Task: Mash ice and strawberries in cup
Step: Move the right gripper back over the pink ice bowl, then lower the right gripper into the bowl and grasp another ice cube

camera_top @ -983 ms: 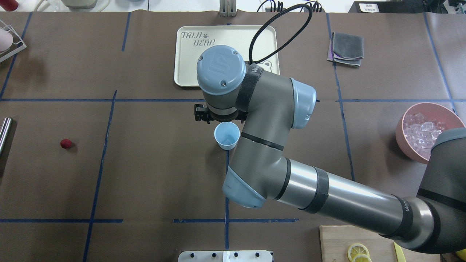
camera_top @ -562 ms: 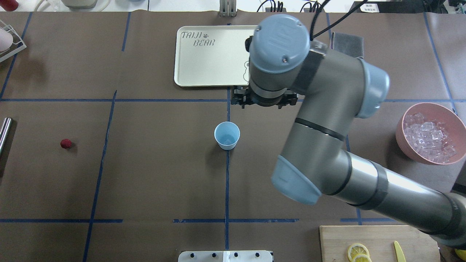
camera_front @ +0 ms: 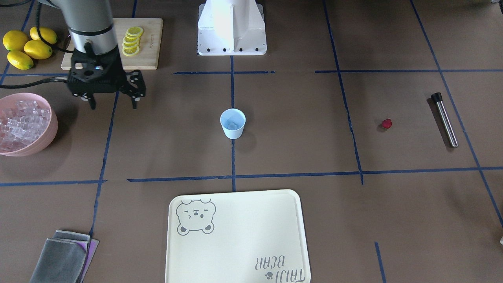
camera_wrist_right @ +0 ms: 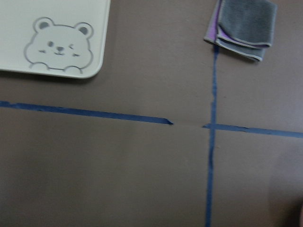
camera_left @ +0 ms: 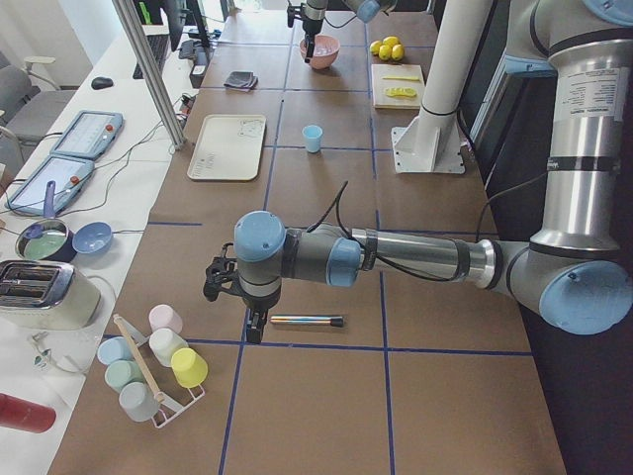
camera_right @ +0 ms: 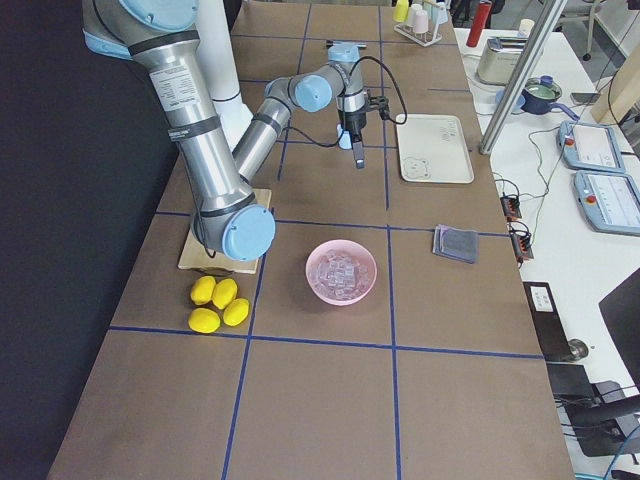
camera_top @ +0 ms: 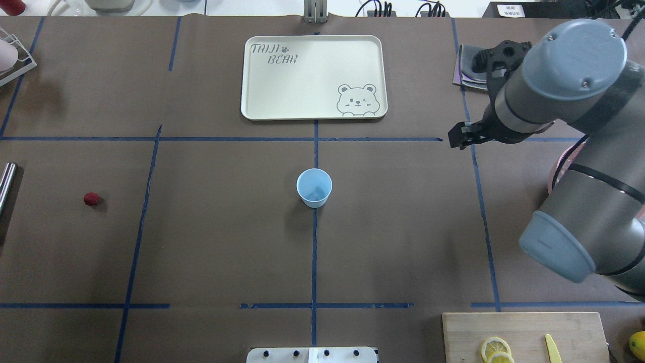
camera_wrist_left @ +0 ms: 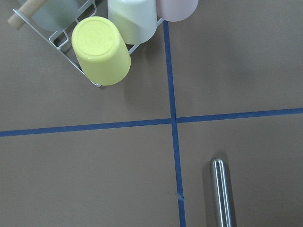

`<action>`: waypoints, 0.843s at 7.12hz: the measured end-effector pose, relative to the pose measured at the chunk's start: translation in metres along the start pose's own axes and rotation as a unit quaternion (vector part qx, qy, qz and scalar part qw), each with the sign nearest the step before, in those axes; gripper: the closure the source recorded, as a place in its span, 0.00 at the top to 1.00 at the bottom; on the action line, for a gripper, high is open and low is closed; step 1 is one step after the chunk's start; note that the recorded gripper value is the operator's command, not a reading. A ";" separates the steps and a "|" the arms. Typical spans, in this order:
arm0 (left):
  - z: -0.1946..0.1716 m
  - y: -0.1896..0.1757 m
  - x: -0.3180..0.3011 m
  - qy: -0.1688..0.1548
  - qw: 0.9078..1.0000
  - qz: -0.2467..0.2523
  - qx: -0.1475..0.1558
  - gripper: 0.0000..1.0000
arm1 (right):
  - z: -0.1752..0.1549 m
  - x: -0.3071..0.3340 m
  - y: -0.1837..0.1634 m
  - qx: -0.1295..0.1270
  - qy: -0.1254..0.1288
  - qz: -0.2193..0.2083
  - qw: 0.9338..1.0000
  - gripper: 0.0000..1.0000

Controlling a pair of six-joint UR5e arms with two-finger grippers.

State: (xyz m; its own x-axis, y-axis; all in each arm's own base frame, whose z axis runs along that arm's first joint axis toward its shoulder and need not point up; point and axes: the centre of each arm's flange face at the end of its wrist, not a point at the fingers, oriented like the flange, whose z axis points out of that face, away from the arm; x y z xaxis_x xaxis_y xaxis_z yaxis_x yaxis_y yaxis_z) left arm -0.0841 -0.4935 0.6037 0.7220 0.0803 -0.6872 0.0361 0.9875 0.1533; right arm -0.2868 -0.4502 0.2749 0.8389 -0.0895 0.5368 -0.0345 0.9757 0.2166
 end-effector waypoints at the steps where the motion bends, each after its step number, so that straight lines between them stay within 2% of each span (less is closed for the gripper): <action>1: -0.003 -0.001 0.003 0.000 1.000 0.003 0.003 1.00 | 0.004 0.040 0.003 -0.014 -0.002 -0.013 1.000 0.99; 4: -0.014 -0.002 0.013 0.000 1.000 -0.003 0.014 1.00 | 0.029 0.161 0.018 -0.024 -0.029 -0.023 0.999 0.99; 6: -0.017 -0.003 0.016 -0.001 1.000 -0.009 0.016 1.00 | 0.068 0.223 0.026 -0.025 -0.040 -0.026 0.999 0.99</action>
State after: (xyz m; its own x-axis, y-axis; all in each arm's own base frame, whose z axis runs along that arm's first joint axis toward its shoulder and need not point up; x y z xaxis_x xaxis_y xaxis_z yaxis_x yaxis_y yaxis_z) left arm -0.0838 -0.4925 0.5803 0.7228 0.0631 -0.6882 0.0709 0.9838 0.1648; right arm -0.1378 -0.4581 0.4556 0.7924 -0.1533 0.5904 0.0356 0.9779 0.2061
